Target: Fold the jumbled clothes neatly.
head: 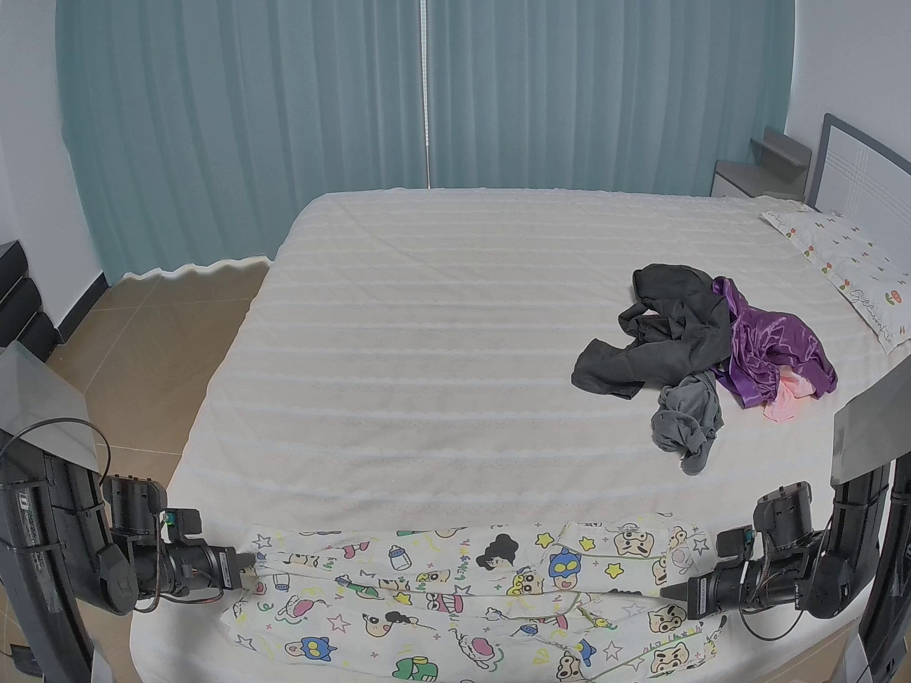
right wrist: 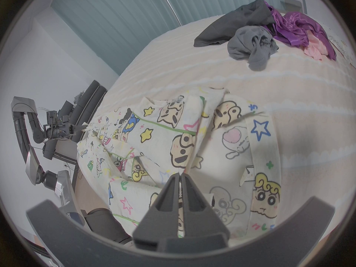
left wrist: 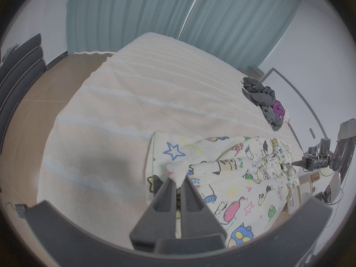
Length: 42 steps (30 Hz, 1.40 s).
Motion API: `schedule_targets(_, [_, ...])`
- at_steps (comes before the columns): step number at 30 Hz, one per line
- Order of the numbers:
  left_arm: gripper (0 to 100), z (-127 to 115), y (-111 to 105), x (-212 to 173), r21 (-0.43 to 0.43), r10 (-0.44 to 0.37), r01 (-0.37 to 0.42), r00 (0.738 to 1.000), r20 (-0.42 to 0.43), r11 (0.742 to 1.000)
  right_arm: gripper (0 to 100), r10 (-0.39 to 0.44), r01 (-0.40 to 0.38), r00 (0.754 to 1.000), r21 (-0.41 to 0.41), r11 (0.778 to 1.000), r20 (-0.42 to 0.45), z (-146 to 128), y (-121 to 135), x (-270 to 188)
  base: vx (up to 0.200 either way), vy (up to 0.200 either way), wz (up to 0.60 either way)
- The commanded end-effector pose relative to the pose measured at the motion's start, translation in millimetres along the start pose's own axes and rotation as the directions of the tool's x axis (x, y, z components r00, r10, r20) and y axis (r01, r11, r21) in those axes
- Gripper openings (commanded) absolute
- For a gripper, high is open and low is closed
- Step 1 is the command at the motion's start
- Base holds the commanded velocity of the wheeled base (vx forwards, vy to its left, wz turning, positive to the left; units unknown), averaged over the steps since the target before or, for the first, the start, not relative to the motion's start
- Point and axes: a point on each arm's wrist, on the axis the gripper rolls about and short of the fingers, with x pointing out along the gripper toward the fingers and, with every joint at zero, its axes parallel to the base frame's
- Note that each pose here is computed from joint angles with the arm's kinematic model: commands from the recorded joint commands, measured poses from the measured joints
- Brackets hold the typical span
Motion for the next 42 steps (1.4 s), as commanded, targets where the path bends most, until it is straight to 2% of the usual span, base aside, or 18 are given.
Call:
schedule_targets(1, [0, -6, 2, 3, -0.002, -0.004, 0.004, 1.0, -0.03, 1.0, 0, -0.009, 0.01, 0.999, 0.012, 1.0, -0.049, -9, -2, 3, 0.0, 0.0, 0.0])
schedule_targets(6, [0, -7, 3, 5, -0.004, -0.002, 0.002, 0.999, -0.037, 1.0, 0, -0.027, 0.027, 0.998, 0.007, 1.0, -0.05, -9, -2, 3, 0.0, 0.0, 0.0])
schedule_targets(7, [100, -7, 3, 6, -0.005, -0.002, 0.002, 0.999, -0.037, 1.0, 0, -0.028, 0.028, 0.998, 0.007, 1.0, -0.052, -9, -2, 3, 0.0, 0.0, 0.0])
schedule_targets(8, [100, -7, 3, 6, -0.007, -0.004, 0.004, 0.999, -0.037, 1.0, 100, -0.028, 0.028, 0.998, 0.005, 1.0, -0.054, -10, -1, 3, 0.0, 0.0, 0.0])
schedule_targets(12, [100, -5, 6, 4, -0.025, -0.006, 0.005, 1.0, -0.019, 1.0, 100, -0.027, 0.028, 0.999, 0.009, 1.0, -0.031, -6, 0, -1, 0.0, 0.0, 0.0])
schedule_targets(16, [100, -4, 10, -2, -0.068, -0.054, 0.054, 0.999, 0.007, 0.996, 100, -0.022, 0.022, 1.0, 0.017, 1.0, -0.001, -2, 3, -8, 0.0, 0.0, 0.0])
schedule_targets(17, [100, -4, 14, -10, -0.131, -0.086, 0.089, 0.996, 0.033, 0.987, 100, -0.015, 0.015, 1.0, 0.029, 0.999, 0.013, 1, 6, -15, 0.0, 0.0, 0.0])
schedule_targets(20, [100, -2, 25, -19, -0.215, -0.104, 0.118, 0.992, 0.076, 0.969, 100, -0.004, 0.003, 1.0, 0.058, 0.998, 0.005, 0, 8, -15, 0.0, 0.0, 0.0])
schedule_targets(23, [100, 2, 41, -31, -0.27, -0.089, 0.125, 0.986, 0.143, 0.955, 100, -0.007, 0.009, 1.0, 0.092, 0.996, -0.028, -5, 6, -5, 0.0, 0.0, 0.0])
schedule_targets(26, [100, 4, 52, -39, -0.329, -0.075, 0.133, 0.98, 0.185, 0.935, 100, -0.004, 0.004, 1.0, 0.113, 0.994, 0.003, -4, 3, 6, 0.0, 0.0, 0.0])
schedule_targets(30, [100, 5, 61, -43, -0.362, -0.095, 0.17, 0.972, 0.215, 0.916, 100, 0.001, -0.011, 0.998, 0.162, 0.987, 0.063, -4, 4, 21, 0.0, 0.0, 0.0])
schedule_targets(34, [100, 6, 60, -43, -0.376, -0.114, 0.19, 0.97, 0.216, 0.907, 100, -0.034, 0.023, 0.998, 0.177, 0.984, 0.057, -8, 9, 28, 0.0, 0.0, 0.0])
schedule_targets(42, [100, 5, 60, -42, -0.38, -0.114, 0.19, 0.97, 0.212, 0.905, 100, -0.029, 0.02, 0.998, 0.172, 0.985, 0.048, -10, 11, 29, 0.0, 0.0, 0.0])
